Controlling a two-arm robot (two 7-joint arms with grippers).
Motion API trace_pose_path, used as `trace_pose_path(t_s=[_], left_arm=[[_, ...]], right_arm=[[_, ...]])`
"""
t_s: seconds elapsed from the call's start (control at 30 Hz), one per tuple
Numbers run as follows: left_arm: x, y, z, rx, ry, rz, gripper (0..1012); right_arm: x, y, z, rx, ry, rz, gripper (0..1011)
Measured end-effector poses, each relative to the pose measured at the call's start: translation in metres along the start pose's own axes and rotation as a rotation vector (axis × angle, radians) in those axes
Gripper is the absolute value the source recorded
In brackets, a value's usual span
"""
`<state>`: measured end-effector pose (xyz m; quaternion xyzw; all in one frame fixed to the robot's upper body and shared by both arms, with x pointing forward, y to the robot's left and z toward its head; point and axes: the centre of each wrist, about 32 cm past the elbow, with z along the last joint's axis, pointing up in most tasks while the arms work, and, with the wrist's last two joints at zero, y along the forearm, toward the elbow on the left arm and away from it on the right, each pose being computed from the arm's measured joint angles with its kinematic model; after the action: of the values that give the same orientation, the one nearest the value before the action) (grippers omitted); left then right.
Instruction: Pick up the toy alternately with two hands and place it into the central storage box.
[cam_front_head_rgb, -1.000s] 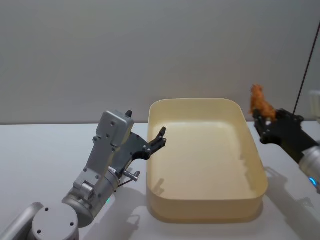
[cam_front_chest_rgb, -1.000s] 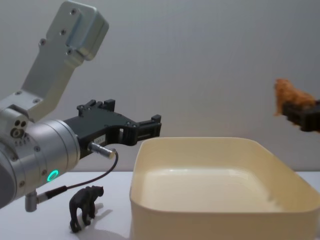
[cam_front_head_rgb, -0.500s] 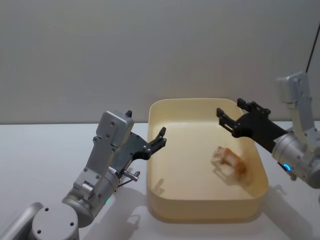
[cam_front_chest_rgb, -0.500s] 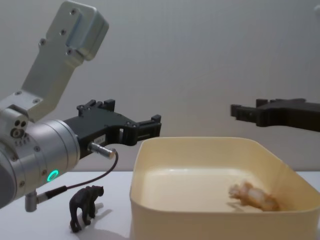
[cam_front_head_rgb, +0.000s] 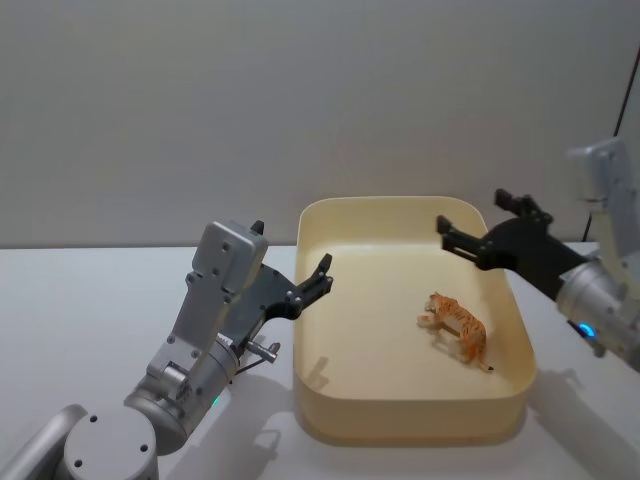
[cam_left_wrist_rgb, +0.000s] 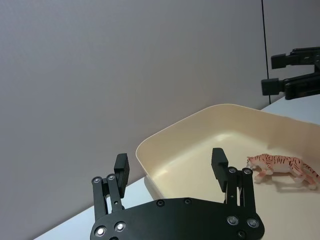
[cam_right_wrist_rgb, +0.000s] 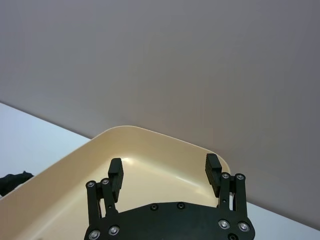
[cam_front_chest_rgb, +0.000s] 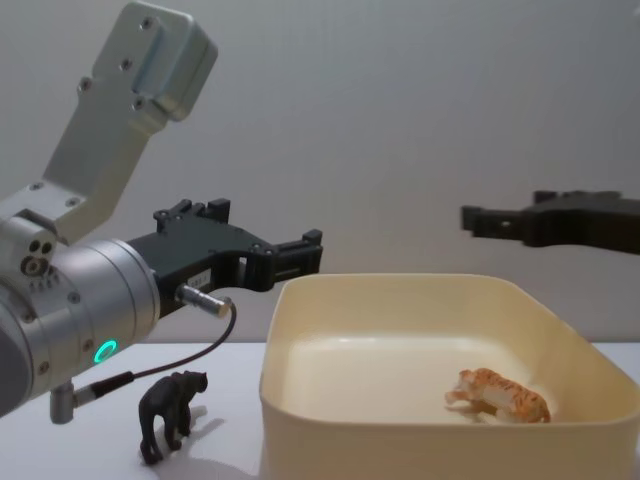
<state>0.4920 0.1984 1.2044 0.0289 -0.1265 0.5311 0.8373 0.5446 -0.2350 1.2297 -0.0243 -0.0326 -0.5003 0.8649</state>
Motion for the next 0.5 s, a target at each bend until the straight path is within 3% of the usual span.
trace_pose_path(t_s=[0.33, 0.5], left_arm=[[0.0000, 0.0000, 0.0000, 0.000, 0.000, 0.000, 1001], [0.0000, 0.0000, 0.0000, 0.000, 0.000, 0.000, 1001]], right_arm=[[0.017, -0.036, 0.000, 0.012, -0.014, -0.111, 1001], [0.026, -0.071, -0.003, 0.006, -0.015, -0.192, 1001]])
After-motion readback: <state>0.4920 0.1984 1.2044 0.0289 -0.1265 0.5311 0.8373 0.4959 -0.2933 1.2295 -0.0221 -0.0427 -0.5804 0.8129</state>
